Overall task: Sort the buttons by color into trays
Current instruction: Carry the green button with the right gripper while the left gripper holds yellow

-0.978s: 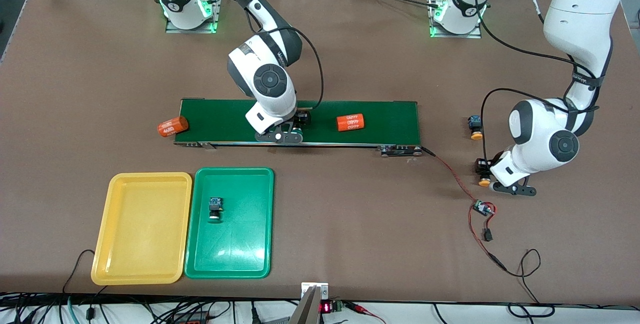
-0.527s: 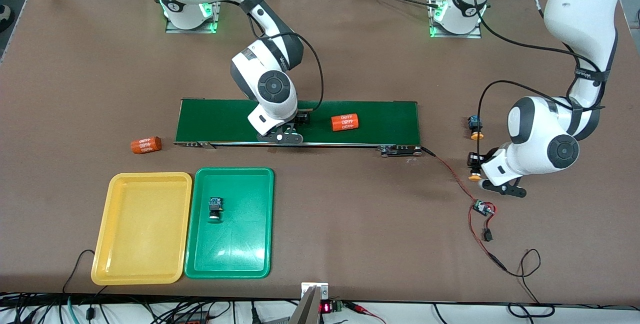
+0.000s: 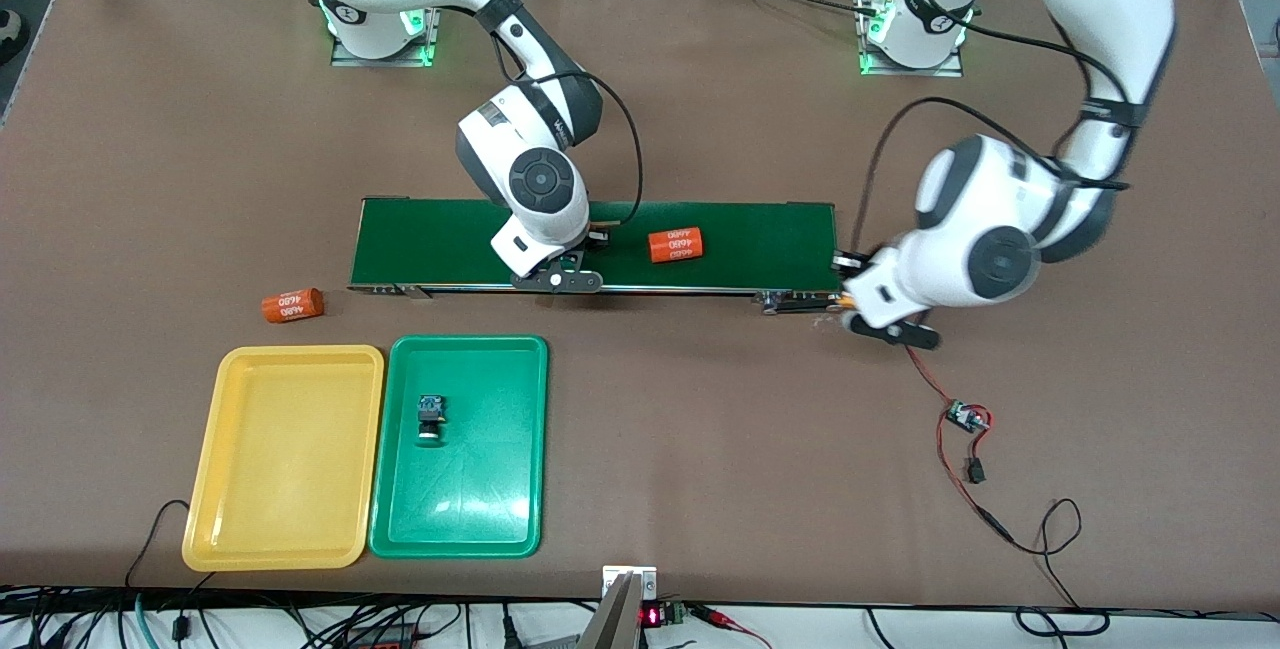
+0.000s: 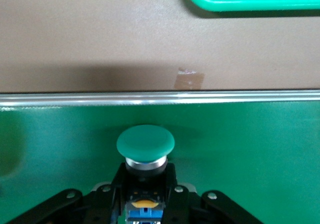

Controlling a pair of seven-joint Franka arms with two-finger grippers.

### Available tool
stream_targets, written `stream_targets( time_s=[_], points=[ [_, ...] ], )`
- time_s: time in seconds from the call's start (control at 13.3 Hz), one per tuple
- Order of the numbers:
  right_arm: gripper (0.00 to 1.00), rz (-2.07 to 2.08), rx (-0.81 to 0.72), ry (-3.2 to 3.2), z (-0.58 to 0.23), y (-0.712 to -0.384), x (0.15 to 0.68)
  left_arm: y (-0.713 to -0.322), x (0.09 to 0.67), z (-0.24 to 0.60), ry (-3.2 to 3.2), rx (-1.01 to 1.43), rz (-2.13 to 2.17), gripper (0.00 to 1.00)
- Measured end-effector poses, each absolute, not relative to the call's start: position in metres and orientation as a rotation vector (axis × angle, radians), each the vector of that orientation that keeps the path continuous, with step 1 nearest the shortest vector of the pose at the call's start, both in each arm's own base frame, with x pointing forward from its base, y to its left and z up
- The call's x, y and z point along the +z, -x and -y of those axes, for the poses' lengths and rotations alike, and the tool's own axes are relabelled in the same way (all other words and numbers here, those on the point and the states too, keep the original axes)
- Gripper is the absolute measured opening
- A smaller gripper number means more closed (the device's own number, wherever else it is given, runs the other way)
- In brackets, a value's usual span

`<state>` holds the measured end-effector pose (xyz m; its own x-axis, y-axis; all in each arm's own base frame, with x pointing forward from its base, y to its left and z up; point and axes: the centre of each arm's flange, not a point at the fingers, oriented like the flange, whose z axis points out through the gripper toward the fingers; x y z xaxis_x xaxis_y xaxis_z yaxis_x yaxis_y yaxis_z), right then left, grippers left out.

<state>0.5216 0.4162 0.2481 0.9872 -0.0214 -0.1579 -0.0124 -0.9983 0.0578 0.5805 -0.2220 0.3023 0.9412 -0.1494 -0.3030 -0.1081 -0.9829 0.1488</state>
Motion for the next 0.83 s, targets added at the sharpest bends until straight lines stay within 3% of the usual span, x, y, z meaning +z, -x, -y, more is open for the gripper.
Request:
stream_targets(
  time_s=[0.3,0.68,0.83],
  points=[
    [0.32,0.003,-0.208,-3.101,-0.404,-0.542,0.267,-0.532,0.281,0.301,-2.952,-0.402,0.115,0.41],
    [0.32,-0.076,-0.007,-3.171,-0.352,-0.612,0.340,-0.501,0.244,0.309,-2.939,-0.351,0.092,0.43],
    [0.32,-0.081,0.109,-3.172,-0.314,-0.646,0.349,-0.507,0.251,0.304,-2.940,-0.341,0.074,0.63]
  ],
)
